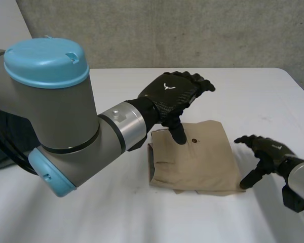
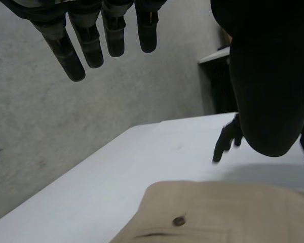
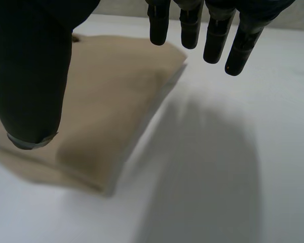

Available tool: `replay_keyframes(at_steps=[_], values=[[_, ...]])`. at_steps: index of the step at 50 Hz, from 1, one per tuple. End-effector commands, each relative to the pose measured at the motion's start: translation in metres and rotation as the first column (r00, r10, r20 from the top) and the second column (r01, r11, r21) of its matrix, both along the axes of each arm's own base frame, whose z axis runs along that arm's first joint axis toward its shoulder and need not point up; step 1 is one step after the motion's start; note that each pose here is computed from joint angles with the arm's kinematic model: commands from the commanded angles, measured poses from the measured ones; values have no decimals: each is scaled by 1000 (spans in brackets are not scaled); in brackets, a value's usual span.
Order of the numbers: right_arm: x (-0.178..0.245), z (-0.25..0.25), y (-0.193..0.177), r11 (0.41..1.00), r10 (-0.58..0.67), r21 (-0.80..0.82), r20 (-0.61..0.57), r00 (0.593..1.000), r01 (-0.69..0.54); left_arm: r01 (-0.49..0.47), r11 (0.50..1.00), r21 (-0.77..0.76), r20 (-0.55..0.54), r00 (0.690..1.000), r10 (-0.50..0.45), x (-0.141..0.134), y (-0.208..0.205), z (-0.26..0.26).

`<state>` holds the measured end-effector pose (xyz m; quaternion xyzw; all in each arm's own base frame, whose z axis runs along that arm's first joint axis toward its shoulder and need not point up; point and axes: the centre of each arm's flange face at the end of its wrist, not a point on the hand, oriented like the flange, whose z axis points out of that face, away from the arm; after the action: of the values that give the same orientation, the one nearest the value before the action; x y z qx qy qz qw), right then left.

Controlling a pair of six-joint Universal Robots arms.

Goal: Fold the laundry.

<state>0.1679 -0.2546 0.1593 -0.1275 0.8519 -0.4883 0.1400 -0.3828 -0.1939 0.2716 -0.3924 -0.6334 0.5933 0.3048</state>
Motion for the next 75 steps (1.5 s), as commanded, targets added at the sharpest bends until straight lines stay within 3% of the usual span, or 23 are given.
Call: replay_keyframes(at_steps=[1,13,37,46,53,62,69,75], values=[[10,-32,3,997,52,60,76,996,-57,40,999,19,-41,998,-39,-2,2,9],[40,-45,3,987,146,47,94,985,-151,1,1000,28,-30,1000,0,1,-3,4],[53,-38,-47,989,130,-88,119,984,-120,-10,999,44,-17,1000,11,2,-6,-3],[63,-13,-107,956,160,-262,85,983,-133,-41,998,53,-9,999,42,9,-16,-7],[64,-9,-163,944,146,-309,77,986,-116,-81,996,47,-6,997,81,12,-21,-7],[-11,-31,-255,937,-116,-331,11,993,113,-90,995,47,-2,996,90,12,-22,-8],[-80,-32,-290,874,-273,-428,-38,961,231,-91,995,50,0,996,92,12,-21,-8],[-115,-42,-296,860,-309,-443,-59,949,252,-92,994,55,4,996,92,12,-21,-11]])
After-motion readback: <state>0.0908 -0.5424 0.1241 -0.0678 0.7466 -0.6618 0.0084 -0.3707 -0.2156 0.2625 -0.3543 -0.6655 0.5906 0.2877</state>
